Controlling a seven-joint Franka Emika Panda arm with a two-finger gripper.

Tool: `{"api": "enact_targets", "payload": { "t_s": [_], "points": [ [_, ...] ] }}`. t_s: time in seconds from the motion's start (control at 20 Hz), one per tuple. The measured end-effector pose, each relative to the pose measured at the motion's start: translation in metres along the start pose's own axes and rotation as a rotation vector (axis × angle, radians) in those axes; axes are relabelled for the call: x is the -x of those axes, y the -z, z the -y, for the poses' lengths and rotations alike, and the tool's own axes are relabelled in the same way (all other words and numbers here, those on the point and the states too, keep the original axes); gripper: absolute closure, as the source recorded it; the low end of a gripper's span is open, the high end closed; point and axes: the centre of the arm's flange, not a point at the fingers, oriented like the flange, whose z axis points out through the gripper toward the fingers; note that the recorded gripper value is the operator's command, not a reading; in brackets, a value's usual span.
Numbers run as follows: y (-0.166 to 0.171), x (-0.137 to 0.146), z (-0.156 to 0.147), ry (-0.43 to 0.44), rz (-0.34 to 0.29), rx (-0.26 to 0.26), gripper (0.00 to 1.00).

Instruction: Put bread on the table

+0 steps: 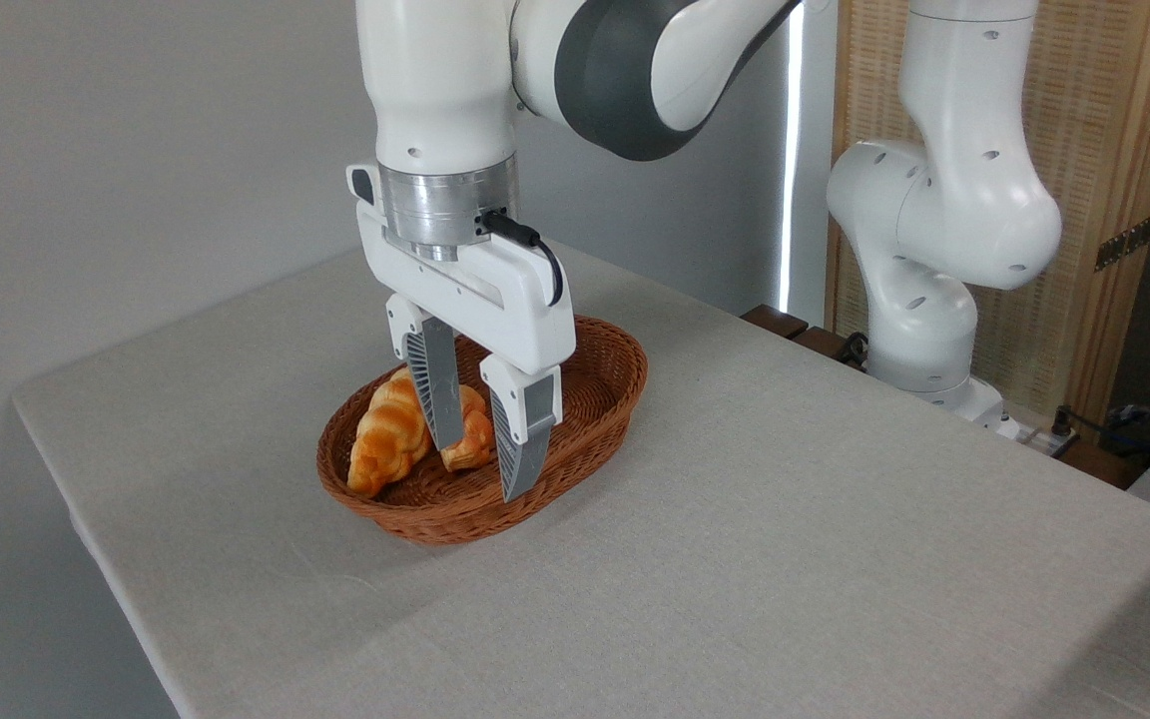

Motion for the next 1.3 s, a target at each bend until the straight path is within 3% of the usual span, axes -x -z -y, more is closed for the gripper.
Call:
{"api": "enact_targets", "payload": {
  "t_s": [0.25,0.5,0.65,0.9,1.3],
  "points": [
    [-0.008,-0.029,-0.035,-0.085,0.009,0.013,0.0],
    [-0.014,-0.064,-0.091,-0.207,0.012,0.027,0.0],
    [-0.02,-0.072,-0.11,-0.244,0.02,0.036,0.0],
    [-0.044,-0.07,-0.123,-0.336,0.061,0.067,0.0],
    [-0.061,-0.067,-0.133,-0.368,0.091,0.089,0.01]
  ]
}}
